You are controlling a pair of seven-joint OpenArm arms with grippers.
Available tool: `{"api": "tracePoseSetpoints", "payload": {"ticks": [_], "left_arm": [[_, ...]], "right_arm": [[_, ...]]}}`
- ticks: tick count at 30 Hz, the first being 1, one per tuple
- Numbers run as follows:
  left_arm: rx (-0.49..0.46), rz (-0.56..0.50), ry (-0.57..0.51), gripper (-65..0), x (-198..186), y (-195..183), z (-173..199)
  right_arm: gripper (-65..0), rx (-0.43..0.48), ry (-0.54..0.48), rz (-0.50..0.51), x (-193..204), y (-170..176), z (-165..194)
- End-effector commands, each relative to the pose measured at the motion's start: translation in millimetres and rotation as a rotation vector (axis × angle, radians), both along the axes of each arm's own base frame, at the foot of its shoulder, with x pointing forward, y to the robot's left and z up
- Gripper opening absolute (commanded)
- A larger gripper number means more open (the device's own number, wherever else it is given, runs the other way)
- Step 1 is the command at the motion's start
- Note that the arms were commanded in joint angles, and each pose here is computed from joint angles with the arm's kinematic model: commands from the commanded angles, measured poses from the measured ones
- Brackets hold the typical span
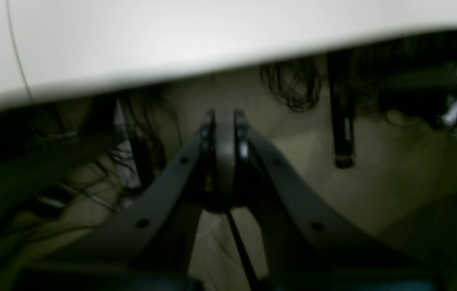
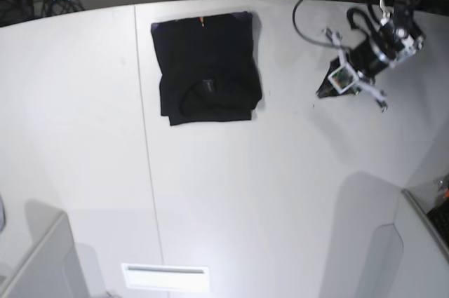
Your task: Fold the T-shirt properly
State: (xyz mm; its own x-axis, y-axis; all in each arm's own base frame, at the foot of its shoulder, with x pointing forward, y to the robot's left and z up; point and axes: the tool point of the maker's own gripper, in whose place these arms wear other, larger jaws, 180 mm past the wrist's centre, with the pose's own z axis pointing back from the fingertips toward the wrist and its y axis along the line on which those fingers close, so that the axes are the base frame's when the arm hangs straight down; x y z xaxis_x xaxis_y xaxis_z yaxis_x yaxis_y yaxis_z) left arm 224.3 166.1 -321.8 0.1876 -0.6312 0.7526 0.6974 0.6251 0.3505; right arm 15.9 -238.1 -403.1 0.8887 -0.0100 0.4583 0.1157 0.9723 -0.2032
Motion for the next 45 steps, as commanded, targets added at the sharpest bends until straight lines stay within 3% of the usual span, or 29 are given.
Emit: {"api": "tracePoseSetpoints", "payload": {"ticks": [1, 4, 10, 16, 22, 27, 31, 35, 40, 45], "left_arm": [[-0.052, 0.011, -0.008, -65.0, -15, 1, 5], [-0.156, 0.118, 0.089, -65.0, -75, 6, -12], [-0.357, 0.307, 0.193, -65.0, -158, 5, -31], [-0.478, 0.49, 0.238, -65.0, -218, 27, -60], [-0.49, 0.619, 0.319, -65.0, -263, 48, -99], [-0.434, 0.584, 0.494, -65.0, -306, 35, -151], [-0.418, 0.644, 0.639, -65.0, -335, 32, -199], [-0.428, 0.721, 0.748, -65.0, -347, 29, -233], [-0.411, 0.701, 0.85, -65.0, -342, 28, -257], [-0.302, 0.686, 0.884, -65.0, -329, 39, -279]], "right_arm": [[-65.0, -0.037, 0.012, 0.038, -6, -3, 5], [-65.0, -0.059, 0.073, 0.123, -20, 6, 2], [-65.0, 0.13, 0.2, 0.463, -52, 79, -22], [-65.0, 0.243, 0.314, 0.582, -99, 120, -41], [-65.0, 0.255, 0.431, 0.608, -137, 121, -69], [-65.0, 0.269, 0.541, 0.657, -174, 126, -91], [-65.0, 0.253, 0.635, 0.641, -194, 129, -129], [-65.0, 0.229, 0.739, 0.598, -221, 123, -159], [-65.0, 0.218, 0.729, 0.571, -234, 116, -190], [-65.0, 0.193, 0.749, 0.55, -238, 106, -216]]}}
